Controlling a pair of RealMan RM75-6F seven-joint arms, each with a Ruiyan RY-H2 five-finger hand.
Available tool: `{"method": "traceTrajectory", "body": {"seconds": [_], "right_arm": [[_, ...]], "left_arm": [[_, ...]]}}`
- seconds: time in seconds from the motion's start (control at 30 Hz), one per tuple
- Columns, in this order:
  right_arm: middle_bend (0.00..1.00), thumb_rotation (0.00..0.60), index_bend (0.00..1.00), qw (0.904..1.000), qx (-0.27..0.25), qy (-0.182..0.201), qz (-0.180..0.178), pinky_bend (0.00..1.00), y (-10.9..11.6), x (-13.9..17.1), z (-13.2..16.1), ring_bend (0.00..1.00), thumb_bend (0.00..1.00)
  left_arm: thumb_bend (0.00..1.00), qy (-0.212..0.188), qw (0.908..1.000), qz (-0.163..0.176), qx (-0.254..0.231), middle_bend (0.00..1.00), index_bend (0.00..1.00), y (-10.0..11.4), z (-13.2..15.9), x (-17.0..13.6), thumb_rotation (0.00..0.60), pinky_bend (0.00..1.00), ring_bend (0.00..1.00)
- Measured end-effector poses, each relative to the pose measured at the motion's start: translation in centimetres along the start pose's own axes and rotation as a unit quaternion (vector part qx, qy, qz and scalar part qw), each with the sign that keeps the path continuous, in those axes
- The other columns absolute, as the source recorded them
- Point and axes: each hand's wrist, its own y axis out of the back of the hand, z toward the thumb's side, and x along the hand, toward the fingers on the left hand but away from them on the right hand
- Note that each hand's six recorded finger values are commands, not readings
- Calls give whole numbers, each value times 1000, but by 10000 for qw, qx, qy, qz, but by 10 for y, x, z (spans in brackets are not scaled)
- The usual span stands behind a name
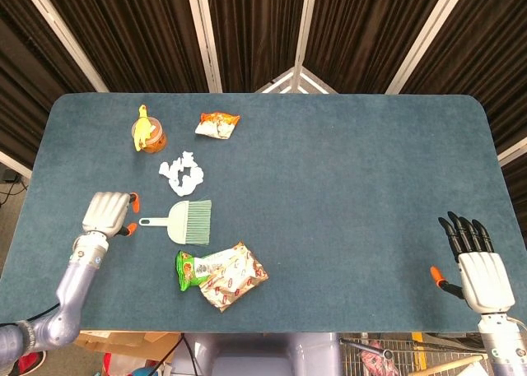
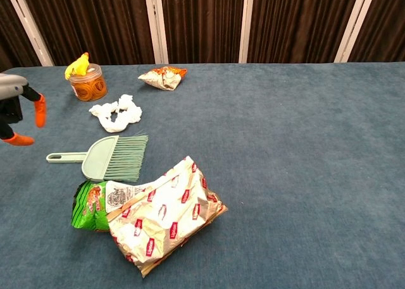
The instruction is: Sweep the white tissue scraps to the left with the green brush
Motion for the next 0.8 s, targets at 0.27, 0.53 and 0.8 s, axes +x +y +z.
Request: {"method": "traceTrajectory", "body": {"seconds": [0.27, 0.53, 0.8], "right_arm": [[0, 600, 0, 10000, -43, 7, 10, 0, -1, 0, 1, 0, 304], [0, 600, 0, 10000, -79, 37, 7, 0, 0, 0, 3, 0, 304], [0, 600, 0, 9999, -125, 52, 10, 0, 0, -1, 3, 0, 304]], "left_arm": [[391, 10, 9997, -204, 137, 1000, 460, -20, 13, 8, 600, 968, 1000], [424, 56, 9992, -310, 229, 1000, 455, -30, 22, 15, 600, 968, 1000], [428, 51, 9990, -364, 272, 1000, 446, -35, 31, 20, 600, 968, 1000]]}}
